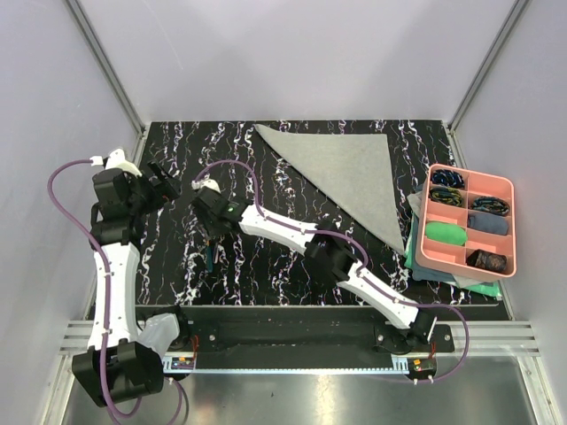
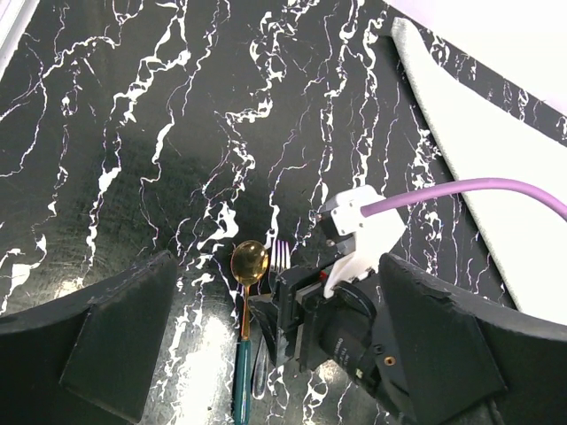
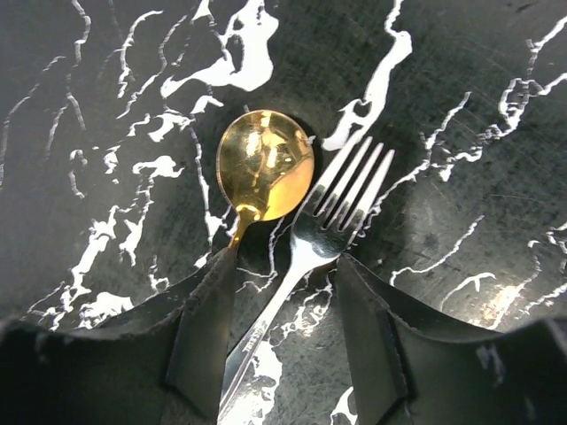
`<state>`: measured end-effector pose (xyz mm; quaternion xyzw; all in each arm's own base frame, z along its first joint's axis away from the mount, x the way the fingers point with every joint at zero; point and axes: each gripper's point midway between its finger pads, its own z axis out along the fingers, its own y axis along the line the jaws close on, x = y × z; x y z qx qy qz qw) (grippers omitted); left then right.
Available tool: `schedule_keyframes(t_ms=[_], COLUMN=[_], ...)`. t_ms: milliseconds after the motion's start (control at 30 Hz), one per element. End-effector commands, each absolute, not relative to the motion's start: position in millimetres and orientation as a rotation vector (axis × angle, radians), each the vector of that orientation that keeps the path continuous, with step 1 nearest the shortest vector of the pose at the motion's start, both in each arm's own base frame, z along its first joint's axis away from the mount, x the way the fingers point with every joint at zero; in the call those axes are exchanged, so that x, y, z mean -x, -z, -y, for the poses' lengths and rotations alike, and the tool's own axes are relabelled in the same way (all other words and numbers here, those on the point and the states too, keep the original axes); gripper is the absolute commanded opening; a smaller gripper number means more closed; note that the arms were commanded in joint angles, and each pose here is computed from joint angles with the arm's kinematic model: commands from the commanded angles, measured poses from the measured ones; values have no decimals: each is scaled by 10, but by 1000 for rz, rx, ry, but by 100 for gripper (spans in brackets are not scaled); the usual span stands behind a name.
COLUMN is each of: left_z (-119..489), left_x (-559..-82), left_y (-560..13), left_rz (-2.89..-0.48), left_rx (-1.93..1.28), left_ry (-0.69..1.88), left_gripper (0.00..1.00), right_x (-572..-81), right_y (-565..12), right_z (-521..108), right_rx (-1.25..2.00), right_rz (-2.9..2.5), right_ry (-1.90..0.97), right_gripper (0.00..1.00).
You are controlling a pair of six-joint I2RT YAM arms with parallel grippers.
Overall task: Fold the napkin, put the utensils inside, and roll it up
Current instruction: Grab a utensil with the right arm
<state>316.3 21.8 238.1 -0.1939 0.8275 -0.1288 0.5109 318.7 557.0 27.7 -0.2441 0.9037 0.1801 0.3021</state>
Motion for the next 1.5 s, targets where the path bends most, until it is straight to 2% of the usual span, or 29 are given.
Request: schedule_keyframes(t_ms=[0, 333, 433, 567, 633, 667, 733, 767, 800, 867, 1200, 1467], left_z=[-195, -177, -162, -136, -124, -129, -116, -113, -112, -107, -104, -103], left_x=[-3195, -3195, -3203, -3212, -3215, -3216, -3219, -3217, -3218, -3227, -3239, -3251], left_y=[-2582, -2585, -2578, -2568, -2568, -2565, -2565, -2562, -2559, -2552, -2524, -2488], left_rz=[-1925, -1922, -1926, -1928, -1929, -1929, -1929, -1931, -1930, -1933, -1941, -1953], left_rx=[426, 425, 423, 420, 415, 418, 415, 416, 417, 414, 418, 419], left_ry=[327, 340, 352, 371, 378, 378, 385, 388, 389, 392, 400, 401], left_gripper=[99, 99, 99, 99, 99, 99, 99, 99, 99, 99, 99, 99], right_x=[-3228, -3302, -3349, -3336, -3428, -3337, -3377, -3314, -3335, -3286, -3461, -3822], right_y=[5, 191, 246, 456, 356, 505, 331, 466, 299, 364, -272, -618], right_z=[-5289, -4982, -4819, -4400, -4298, -4098, -4081, -3863, -3929, -3711, -3356, -2988], right_rx=[673, 739, 739, 716, 658, 665, 628, 625, 619, 605, 573, 632], right_rz=[-2428, -2431, -2450, -2544, -2547, -2588, -2567, -2611, -2582, -2611, -2523, -2420], right_ry=[-254, -87, -36, 40, -6, 33, -65, -43, -137, -129, -206, -145], right_gripper=[56, 39, 28, 23, 16, 15, 11, 10, 8, 1, 0, 0])
